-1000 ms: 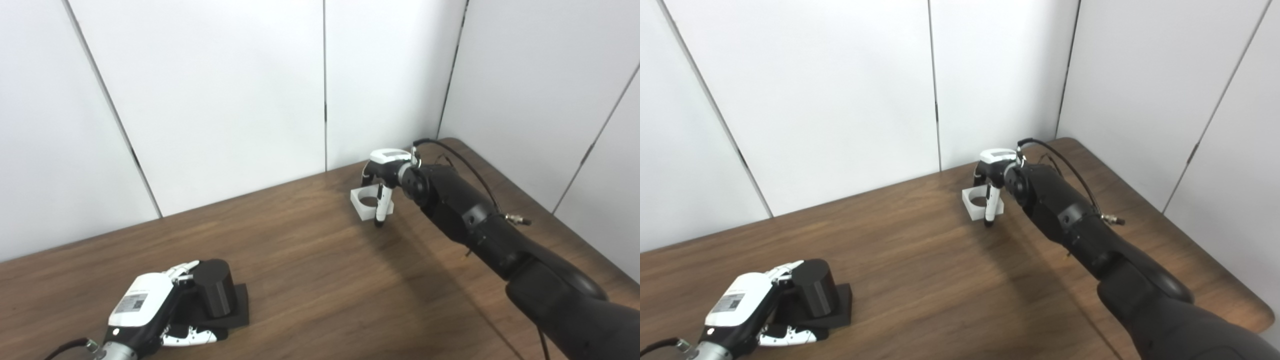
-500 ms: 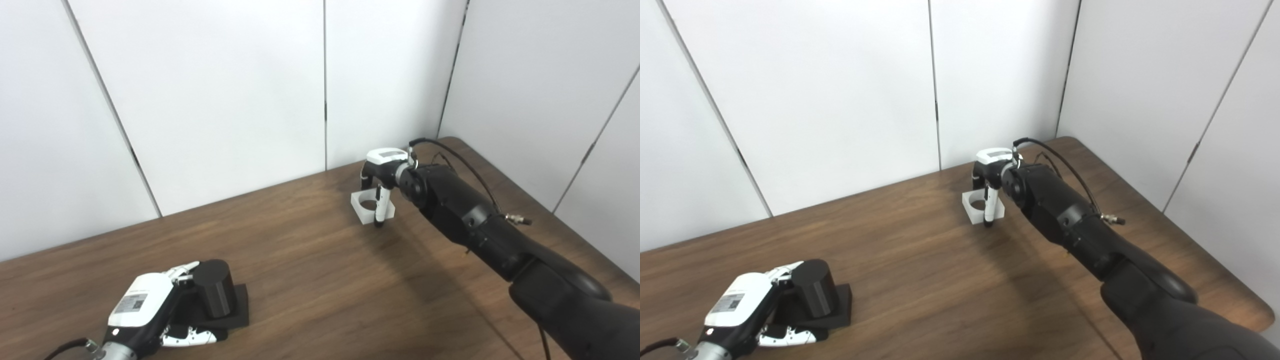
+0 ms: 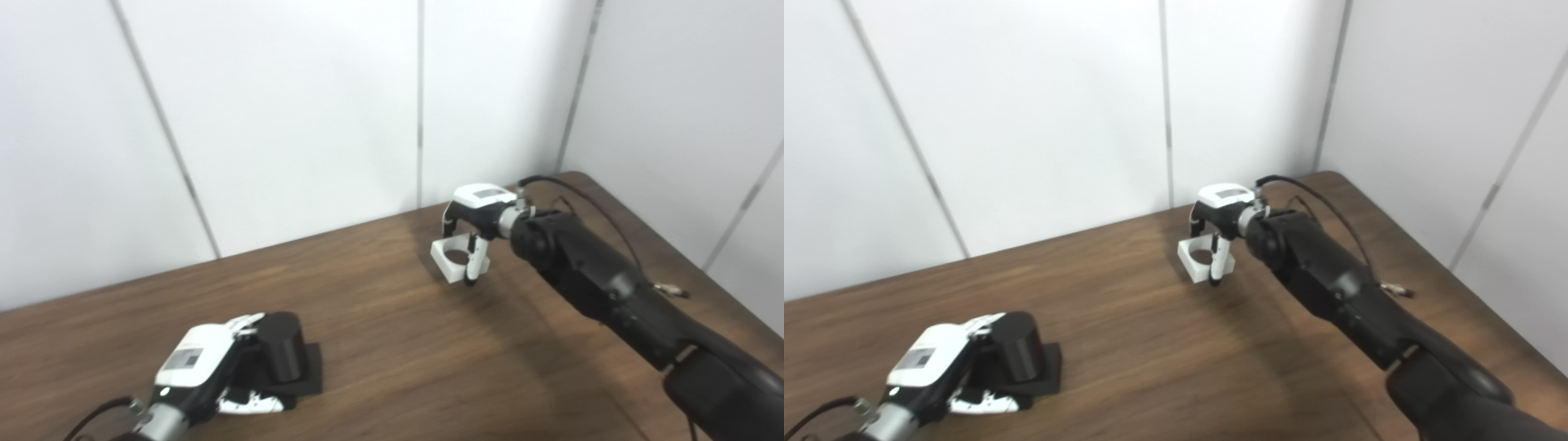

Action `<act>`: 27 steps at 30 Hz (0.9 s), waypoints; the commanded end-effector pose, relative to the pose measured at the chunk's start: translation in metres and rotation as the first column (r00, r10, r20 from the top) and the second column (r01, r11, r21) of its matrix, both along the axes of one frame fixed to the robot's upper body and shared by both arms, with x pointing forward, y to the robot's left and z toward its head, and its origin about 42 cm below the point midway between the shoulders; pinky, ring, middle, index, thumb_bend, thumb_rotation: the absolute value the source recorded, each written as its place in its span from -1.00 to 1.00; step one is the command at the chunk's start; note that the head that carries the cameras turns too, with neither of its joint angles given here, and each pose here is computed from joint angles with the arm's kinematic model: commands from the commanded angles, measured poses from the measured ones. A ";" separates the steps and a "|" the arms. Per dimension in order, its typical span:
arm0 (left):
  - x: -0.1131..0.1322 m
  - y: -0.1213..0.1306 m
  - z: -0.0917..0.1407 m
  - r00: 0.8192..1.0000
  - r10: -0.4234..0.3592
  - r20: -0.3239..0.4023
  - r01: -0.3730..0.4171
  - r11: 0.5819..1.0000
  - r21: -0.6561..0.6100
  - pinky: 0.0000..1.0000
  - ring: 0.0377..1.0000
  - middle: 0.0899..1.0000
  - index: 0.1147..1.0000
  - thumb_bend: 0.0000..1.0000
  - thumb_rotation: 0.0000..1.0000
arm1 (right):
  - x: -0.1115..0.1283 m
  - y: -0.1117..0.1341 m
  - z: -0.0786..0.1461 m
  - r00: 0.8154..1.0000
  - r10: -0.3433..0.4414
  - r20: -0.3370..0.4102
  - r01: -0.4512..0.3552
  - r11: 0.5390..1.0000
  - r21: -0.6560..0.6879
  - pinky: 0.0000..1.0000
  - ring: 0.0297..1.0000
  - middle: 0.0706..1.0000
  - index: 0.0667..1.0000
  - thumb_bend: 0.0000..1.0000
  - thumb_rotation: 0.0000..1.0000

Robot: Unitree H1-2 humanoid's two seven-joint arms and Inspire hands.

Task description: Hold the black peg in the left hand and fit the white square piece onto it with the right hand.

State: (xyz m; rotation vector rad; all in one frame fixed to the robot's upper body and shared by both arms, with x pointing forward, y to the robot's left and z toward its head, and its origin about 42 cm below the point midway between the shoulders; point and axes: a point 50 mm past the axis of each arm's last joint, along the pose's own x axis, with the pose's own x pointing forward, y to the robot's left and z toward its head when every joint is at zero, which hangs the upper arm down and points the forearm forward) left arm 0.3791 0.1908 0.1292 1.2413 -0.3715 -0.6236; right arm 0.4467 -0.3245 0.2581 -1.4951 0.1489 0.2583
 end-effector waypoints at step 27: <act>-0.029 -0.038 -0.059 0.972 0.001 -0.235 0.045 0.980 0.192 0.72 0.84 0.81 -0.15 0.04 -0.84 | -0.045 0.088 0.097 0.850 0.460 0.255 -0.471 0.882 -0.021 0.61 0.61 0.43 -0.12 0.04 -0.74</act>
